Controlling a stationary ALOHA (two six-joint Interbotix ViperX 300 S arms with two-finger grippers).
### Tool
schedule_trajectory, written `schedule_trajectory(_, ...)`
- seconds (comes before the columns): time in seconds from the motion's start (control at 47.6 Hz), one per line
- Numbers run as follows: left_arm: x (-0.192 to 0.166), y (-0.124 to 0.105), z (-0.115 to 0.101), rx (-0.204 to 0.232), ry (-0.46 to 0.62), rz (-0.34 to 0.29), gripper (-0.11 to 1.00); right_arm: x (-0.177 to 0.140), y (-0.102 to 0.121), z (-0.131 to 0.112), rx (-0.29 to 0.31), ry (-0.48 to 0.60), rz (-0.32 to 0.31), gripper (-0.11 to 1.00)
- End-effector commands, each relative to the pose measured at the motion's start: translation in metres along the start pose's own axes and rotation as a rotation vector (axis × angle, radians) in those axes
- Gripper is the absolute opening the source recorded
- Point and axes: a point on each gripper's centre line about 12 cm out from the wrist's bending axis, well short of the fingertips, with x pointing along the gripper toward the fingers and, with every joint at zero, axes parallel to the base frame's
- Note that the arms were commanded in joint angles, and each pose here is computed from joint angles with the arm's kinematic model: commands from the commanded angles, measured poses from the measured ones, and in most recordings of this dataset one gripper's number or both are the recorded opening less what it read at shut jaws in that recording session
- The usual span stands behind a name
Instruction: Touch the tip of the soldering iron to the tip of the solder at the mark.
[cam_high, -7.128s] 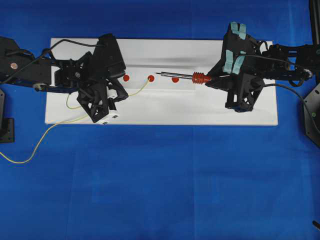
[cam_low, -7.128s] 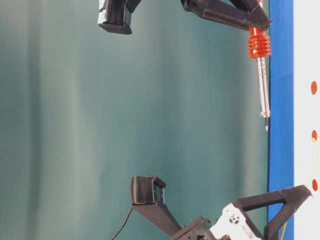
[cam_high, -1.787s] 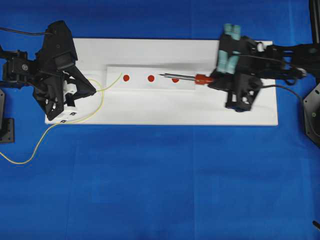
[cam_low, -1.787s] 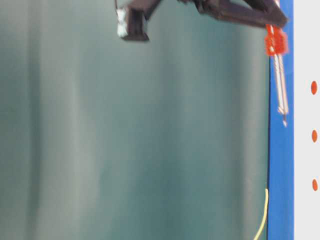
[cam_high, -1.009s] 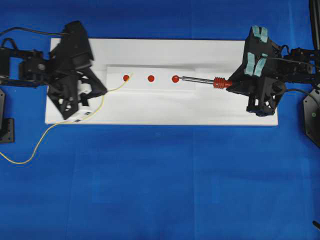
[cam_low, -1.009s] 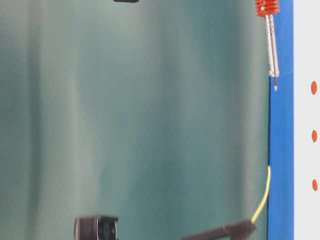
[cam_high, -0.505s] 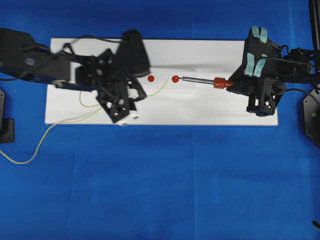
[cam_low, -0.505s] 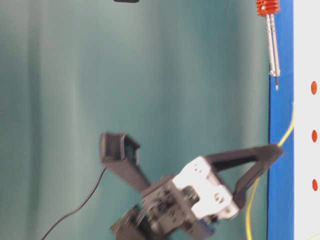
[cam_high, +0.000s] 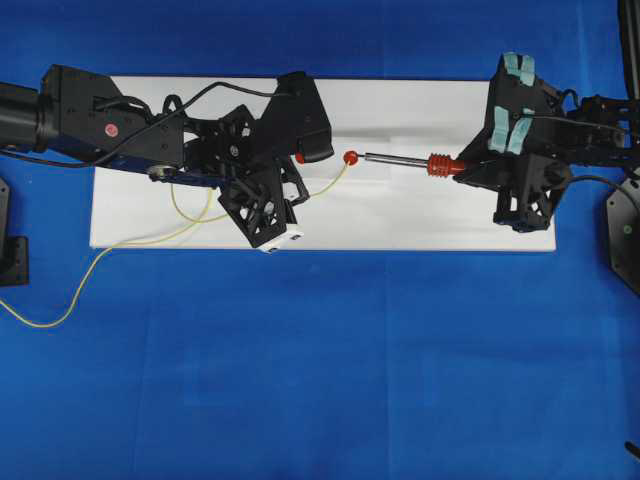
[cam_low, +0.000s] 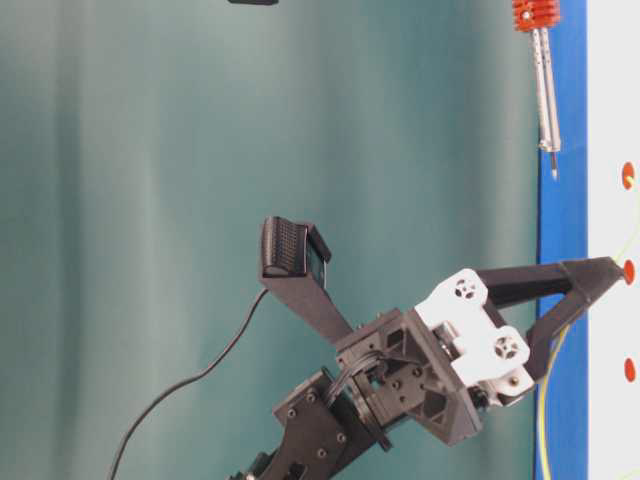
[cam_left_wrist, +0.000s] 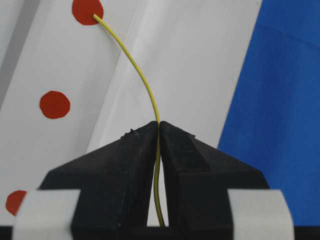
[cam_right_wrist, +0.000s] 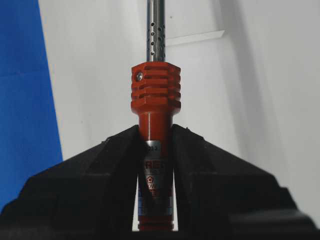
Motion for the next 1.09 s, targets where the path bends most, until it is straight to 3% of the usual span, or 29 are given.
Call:
schedule_trajectory(0.0,-0.006,-0.003,0.012,0.002,-0.039,-0.01,0.03,-0.002,0.0,0.005,0.0,-0.023,0.0,0.06)
schedule_trajectory(1.072,-0.006,-0.003,0.012,0.005,-0.034,-0.009,0.03,0.033,-0.012,0.002,0.037,0.093,-0.038,0.06)
